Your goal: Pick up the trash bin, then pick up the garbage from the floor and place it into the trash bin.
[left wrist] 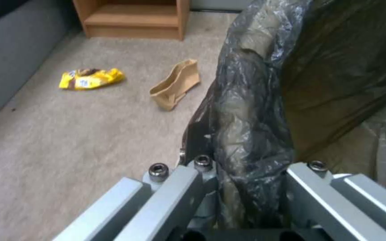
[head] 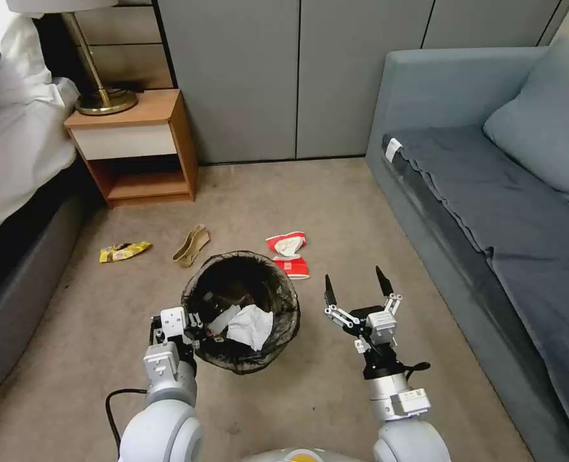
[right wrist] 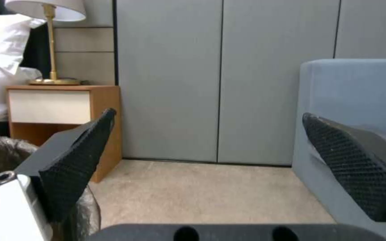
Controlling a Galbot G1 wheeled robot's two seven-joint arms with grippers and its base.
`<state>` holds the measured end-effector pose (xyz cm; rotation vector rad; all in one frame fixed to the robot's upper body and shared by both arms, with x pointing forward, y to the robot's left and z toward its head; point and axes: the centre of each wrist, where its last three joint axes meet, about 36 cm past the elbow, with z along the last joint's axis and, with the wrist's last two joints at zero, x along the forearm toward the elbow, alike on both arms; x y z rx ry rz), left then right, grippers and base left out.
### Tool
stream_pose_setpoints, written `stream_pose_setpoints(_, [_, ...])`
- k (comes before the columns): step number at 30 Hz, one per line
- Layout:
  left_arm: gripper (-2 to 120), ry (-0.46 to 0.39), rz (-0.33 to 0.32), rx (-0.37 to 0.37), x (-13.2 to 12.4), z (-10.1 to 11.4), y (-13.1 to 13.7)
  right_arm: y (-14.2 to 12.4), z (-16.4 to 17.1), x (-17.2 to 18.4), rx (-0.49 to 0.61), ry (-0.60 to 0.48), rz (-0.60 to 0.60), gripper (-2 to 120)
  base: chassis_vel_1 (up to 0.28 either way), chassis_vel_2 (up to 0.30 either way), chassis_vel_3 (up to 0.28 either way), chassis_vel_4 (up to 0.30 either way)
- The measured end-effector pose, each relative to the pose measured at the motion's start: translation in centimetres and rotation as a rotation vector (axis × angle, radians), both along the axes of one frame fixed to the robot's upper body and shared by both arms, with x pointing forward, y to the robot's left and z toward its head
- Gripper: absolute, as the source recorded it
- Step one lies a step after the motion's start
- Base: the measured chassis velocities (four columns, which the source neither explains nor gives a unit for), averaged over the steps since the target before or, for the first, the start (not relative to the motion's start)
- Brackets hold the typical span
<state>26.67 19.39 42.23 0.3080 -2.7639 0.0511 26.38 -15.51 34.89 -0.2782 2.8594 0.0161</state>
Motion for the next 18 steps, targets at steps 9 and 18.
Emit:
stream_pose_setpoints(9, [0, -0.003, -0.003, -0.001, -0.03, 0.19, -0.04, 0.00, 0.06, 0.07, -0.002, -0.001, 0.002, 100, -0.224, 0.236, 0.233, -0.223])
stream_pose_setpoints(18, [0, -0.009, -0.007, 0.002, -0.12, 0.44, 0.06, 0.30, 0.35, 0.28, -0.004, -0.007, 0.015, 100, -0.292, 0.292, 0.289, -0.301])
